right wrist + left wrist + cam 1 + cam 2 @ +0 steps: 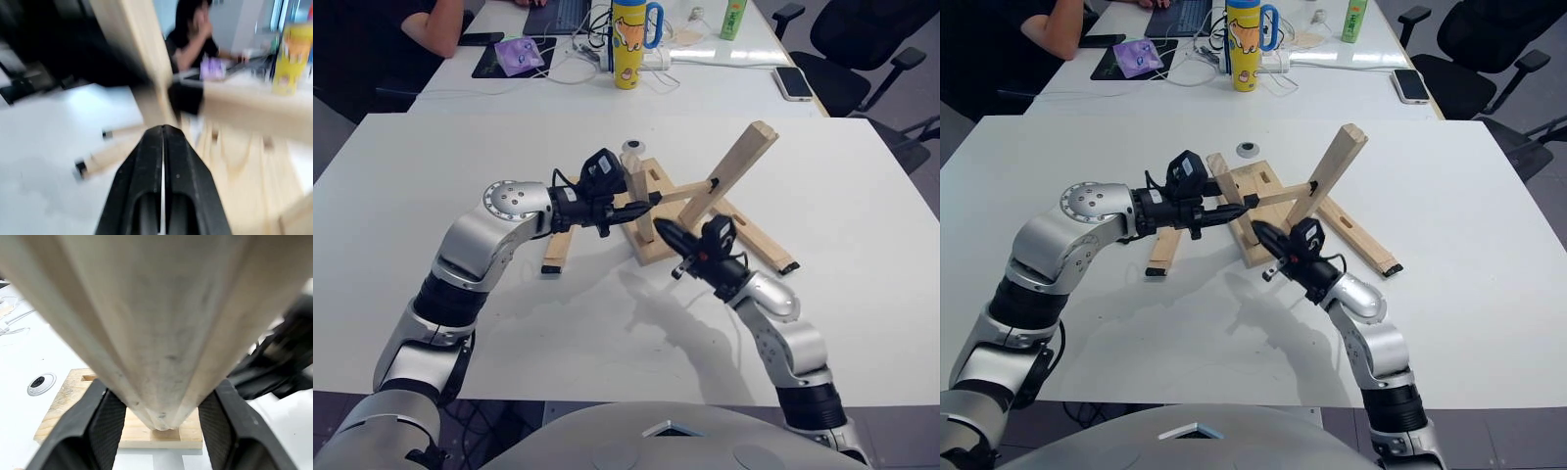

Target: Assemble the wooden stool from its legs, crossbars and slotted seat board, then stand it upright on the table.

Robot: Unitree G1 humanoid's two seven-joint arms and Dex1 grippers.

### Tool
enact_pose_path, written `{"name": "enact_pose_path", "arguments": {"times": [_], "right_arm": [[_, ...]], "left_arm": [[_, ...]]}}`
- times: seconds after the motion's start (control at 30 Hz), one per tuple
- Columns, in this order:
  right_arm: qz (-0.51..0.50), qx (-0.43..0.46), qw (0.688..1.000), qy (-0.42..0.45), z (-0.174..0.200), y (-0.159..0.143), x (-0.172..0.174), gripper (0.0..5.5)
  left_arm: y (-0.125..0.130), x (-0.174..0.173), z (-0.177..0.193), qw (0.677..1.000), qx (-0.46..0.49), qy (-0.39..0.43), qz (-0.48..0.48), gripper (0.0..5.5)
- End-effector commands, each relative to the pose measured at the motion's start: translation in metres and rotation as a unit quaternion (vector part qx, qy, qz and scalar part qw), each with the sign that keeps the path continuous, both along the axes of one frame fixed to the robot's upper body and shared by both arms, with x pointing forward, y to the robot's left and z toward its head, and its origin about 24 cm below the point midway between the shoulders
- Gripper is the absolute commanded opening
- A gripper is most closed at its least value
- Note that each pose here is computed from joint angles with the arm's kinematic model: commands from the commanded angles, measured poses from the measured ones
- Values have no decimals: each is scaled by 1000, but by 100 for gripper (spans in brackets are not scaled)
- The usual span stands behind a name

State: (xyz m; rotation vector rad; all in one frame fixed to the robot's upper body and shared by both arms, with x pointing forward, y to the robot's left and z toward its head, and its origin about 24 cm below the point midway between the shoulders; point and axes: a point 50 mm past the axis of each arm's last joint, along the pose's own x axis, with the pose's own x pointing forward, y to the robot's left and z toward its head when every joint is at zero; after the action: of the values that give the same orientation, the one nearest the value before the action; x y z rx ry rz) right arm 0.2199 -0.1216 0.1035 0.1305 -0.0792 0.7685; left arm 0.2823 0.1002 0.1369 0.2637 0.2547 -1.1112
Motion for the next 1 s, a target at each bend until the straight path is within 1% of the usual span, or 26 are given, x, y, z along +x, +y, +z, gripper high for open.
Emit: {"name": "enact_pose_path", "arguments": {"times": [0.03,0.1,0.17,0.23,0.3,0.33,0.37,0.4,0.43,0.47,0.5,0.57,0.63,0.67,0.73,0.8,0.87,0.9,1.0], "right_arm": [[-32,24,995,-93,54,5,11,0],[-66,9,990,-125,67,5,20,0],[-96,-30,983,-153,73,9,30,0],[-117,-96,979,-133,57,15,39,0],[-116,-169,976,-68,22,19,41,0],[-93,-214,972,-6,-7,21,37,0],[-62,-263,962,46,-34,23,30,0],[-52,-296,949,92,-54,20,24,0],[-45,-327,935,130,-69,15,18,0],[-37,-346,926,147,-77,12,15,0],[-38,-343,927,144,-76,11,16,0],[-53,-302,945,109,-60,13,25,0],[-71,-245,965,57,-39,15,35,0],[-82,-194,977,31,-26,15,38,0],[-102,-118,987,-37,-1,7,37,0],[-98,-78,988,-87,12,-2,27,0],[-89,-74,988,-99,10,-12,16,0],[-87,-86,987,-100,4,-18,10,0],[-73,-115,988,-78,-16,-28,1,0]], "left_arm": [[24,-10,-60,987,81,129,53,207],[23,-9,-59,987,80,128,51,207],[21,-8,-59,988,79,127,46,207],[20,-8,-59,988,79,126,39,207],[18,-7,-57,989,79,124,33,207],[17,-7,-57,989,78,123,31,207],[16,-7,-56,989,78,122,29,207],[16,-6,-56,990,76,119,29,207],[15,-5,-55,990,74,117,29,207],[15,-5,-54,991,71,113,30,207],[15,-4,-53,991,66,110,33,207],[15,-4,-54,992,53,103,41,206],[15,-4,-55,994,36,96,50,206],[17,-4,-58,994,37,92,53,206],[19,-5,-63,994,31,92,58,206],[21,-6,-66,994,29,89,60,206],[23,-6,-67,994,25,85,59,206],[24,-6,-66,995,22,82,59,206],[26,-5,-64,995,11,76,59,206]]}}
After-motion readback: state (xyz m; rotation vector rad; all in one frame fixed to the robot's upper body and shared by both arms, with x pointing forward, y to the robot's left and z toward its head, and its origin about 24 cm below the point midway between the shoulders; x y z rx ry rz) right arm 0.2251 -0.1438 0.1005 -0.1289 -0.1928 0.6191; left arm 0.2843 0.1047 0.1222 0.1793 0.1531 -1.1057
